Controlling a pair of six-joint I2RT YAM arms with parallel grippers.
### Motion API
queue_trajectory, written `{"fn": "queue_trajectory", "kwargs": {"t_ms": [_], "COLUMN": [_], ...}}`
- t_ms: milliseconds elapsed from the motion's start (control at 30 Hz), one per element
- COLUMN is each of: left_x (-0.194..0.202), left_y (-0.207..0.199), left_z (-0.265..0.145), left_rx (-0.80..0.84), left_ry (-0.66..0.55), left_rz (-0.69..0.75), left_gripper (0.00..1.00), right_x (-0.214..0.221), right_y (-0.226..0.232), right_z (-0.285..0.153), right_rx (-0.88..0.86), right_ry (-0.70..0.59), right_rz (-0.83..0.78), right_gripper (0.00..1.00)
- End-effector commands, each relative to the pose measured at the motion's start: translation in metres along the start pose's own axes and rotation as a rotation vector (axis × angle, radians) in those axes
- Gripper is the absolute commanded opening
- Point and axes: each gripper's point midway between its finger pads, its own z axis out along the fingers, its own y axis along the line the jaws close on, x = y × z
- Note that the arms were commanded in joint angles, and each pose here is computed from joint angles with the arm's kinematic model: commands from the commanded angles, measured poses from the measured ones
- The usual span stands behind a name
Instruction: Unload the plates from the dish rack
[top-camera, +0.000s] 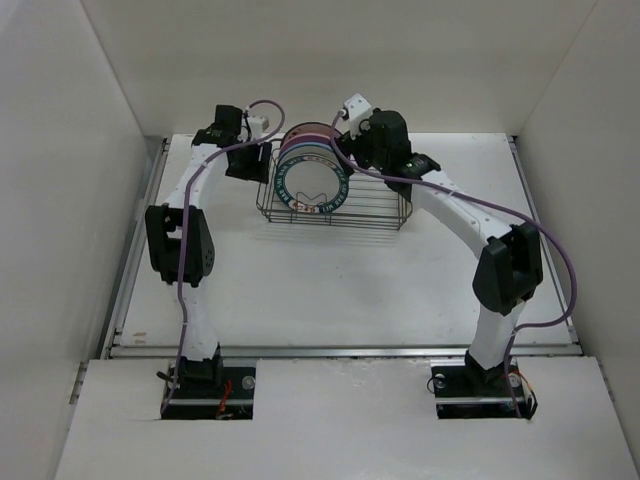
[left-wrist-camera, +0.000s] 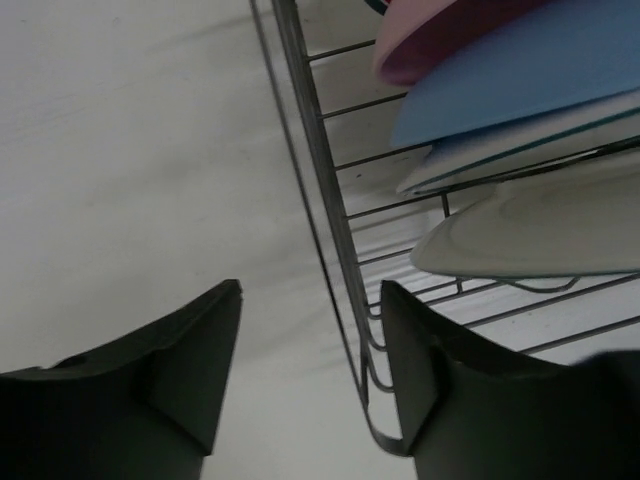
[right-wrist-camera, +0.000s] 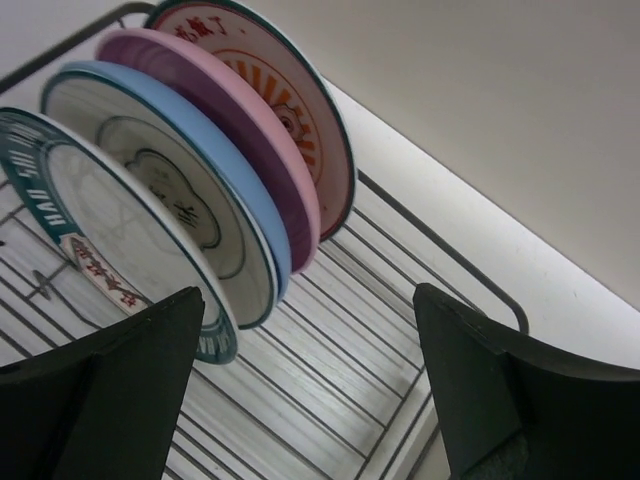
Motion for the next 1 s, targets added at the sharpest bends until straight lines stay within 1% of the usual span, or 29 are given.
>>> {"fn": "queue_trajectory", "kwargs": {"t_ms": [0, 33, 67, 100, 133, 200, 233, 267, 367, 400, 433, 467, 500, 567, 600, 633, 700, 767, 900, 967], "left_x": [-0.016, -0.017, -0.011, -0.012, -0.009, -0.006, -0.006, -0.002, 0.000, 0.005, 0.008, 0.004, 0.004, 0.009, 0.011, 0.011, 0.014, 0.017, 0.018, 0.017], "left_y": [-0.004, -0.002, 0.000, -0.001, 0.000, -0.002, -0.002, -0.002, -0.006, -0.006, -0.006, -0.006, -0.006, -0.006, -0.007, -0.007, -0.008, -0.010, -0.016, -0.019], "left_z": [0.001, 0.003, 0.009, 0.006, 0.010, 0.010, 0.010, 0.012, 0.020, 0.023, 0.023, 0.021, 0.021, 0.024, 0.024, 0.024, 0.023, 0.024, 0.028, 0.028], "left_rx": [-0.009, -0.018, -0.025, -0.025, -0.024, -0.024, -0.024, -0.023, -0.017, -0.016, -0.016, -0.016, -0.016, -0.016, -0.016, -0.016, -0.016, -0.018, 0.024, 0.032], "left_ry": [-0.036, -0.035, -0.011, -0.008, 0.003, 0.013, 0.013, 0.025, 0.038, 0.058, 0.067, 0.058, 0.058, 0.076, 0.086, 0.086, 0.095, 0.104, 0.102, 0.103], "left_rz": [-0.017, -0.017, -0.032, -0.045, -0.048, -0.076, -0.088, -0.090, -0.094, -0.098, -0.100, -0.098, -0.098, -0.102, -0.113, -0.122, -0.141, -0.181, -0.262, -0.287], "left_gripper": [0.51, 0.48, 0.40, 0.37, 0.33, 0.24, 0.17, 0.15, 0.07, 0.02, 0.00, 0.00, 0.00, 0.00, 0.00, 0.00, 0.00, 0.00, 0.00, 0.00], "right_x": [-0.032, -0.029, -0.035, -0.032, -0.025, -0.022, -0.024, -0.012, -0.001, 0.001, 0.004, 0.005, 0.008, 0.008, 0.008, 0.003, -0.001, -0.017, -0.054, -0.082], "right_y": [0.021, 0.028, 0.040, 0.041, 0.058, 0.071, 0.078, 0.085, 0.084, 0.085, 0.078, 0.070, 0.071, 0.071, 0.071, 0.070, 0.067, 0.060, 0.041, 0.025], "right_z": [0.003, 0.003, 0.001, 0.001, 0.006, 0.009, 0.010, 0.020, 0.043, 0.048, 0.054, 0.058, 0.062, 0.062, 0.062, 0.059, 0.054, 0.044, 0.026, 0.011], "right_rx": [-0.102, -0.140, -0.215, -0.220, -0.302, -0.375, -0.416, -0.437, -0.440, -0.440, -0.418, -0.392, -0.392, -0.392, -0.392, -0.388, -0.376, -0.356, -0.285, -0.221], "right_ry": [-0.132, -0.133, -0.166, -0.154, -0.154, -0.153, -0.160, -0.131, -0.092, -0.090, -0.079, -0.073, -0.072, -0.070, -0.070, -0.083, -0.088, -0.123, -0.216, -0.284], "right_rz": [-0.036, -0.050, -0.066, -0.066, -0.068, -0.068, -0.068, -0.064, -0.055, -0.055, -0.035, -0.020, -0.007, 0.002, 0.002, 0.001, -0.001, -0.005, -0.015, -0.018], "right_gripper": [0.90, 0.87, 0.87, 0.87, 0.84, 0.77, 0.74, 0.66, 0.60, 0.57, 0.52, 0.47, 0.32, 0.20, 0.07, 0.00, 0.00, 0.00, 0.00, 0.00]}}
